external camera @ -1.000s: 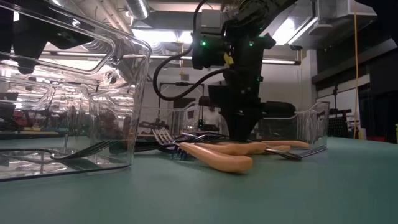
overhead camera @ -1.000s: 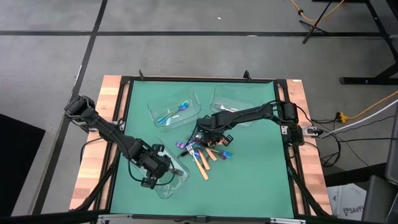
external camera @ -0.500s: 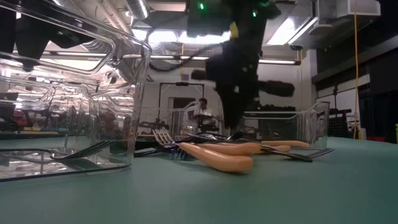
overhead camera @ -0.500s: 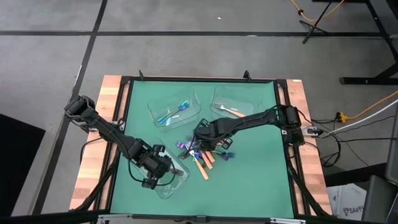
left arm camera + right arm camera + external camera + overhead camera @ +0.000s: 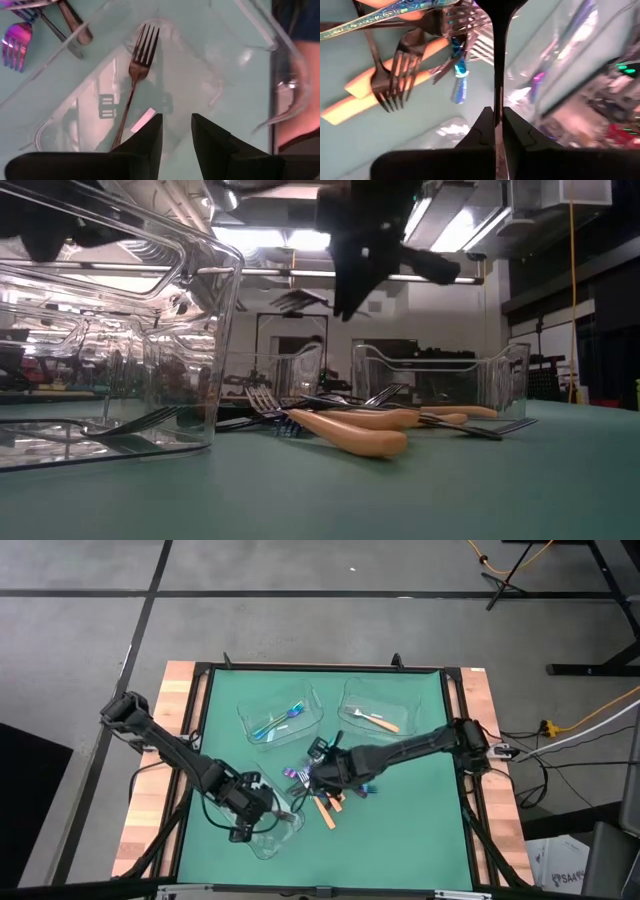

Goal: Sort silverware by color (type)
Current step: Put the black fork into the bottom transparent bin

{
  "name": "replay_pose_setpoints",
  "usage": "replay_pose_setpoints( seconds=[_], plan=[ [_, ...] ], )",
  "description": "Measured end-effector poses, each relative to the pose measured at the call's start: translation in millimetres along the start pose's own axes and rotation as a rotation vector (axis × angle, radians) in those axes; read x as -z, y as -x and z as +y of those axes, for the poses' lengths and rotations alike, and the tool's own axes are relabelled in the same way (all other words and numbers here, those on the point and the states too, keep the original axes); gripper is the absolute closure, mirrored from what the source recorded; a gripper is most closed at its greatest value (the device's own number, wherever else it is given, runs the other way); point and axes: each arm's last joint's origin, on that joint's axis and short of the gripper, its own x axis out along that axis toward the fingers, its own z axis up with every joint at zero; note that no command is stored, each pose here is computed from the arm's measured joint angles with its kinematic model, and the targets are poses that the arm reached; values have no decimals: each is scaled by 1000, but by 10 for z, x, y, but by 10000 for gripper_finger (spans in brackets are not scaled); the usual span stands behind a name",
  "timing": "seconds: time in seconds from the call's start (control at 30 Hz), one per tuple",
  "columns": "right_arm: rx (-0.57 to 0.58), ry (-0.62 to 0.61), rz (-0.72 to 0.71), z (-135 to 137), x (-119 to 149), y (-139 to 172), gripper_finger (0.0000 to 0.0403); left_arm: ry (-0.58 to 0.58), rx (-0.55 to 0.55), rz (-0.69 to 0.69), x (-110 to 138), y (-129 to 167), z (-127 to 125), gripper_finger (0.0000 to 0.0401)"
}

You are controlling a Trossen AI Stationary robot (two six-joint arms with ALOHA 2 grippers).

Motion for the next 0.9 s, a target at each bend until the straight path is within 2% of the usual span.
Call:
replay_pose_setpoints(
  seconds=[0.2, 0.4, 0.7, 0.9],
  plan=[
    [104, 70, 10, 56, -168, 137, 401, 65, -15, -142, 9, 294, 53, 305],
    [212, 84, -9, -4, -261, 188, 402, 249, -87, -330, -29, 516, 168, 305],
    [380, 104, -87, -187, -368, 250, 402, 401, -83, -412, -106, 633, 322, 305],
    [444, 114, -181, -269, -425, 295, 402, 474, -81, -453, -130, 747, 462, 305]
  ],
)
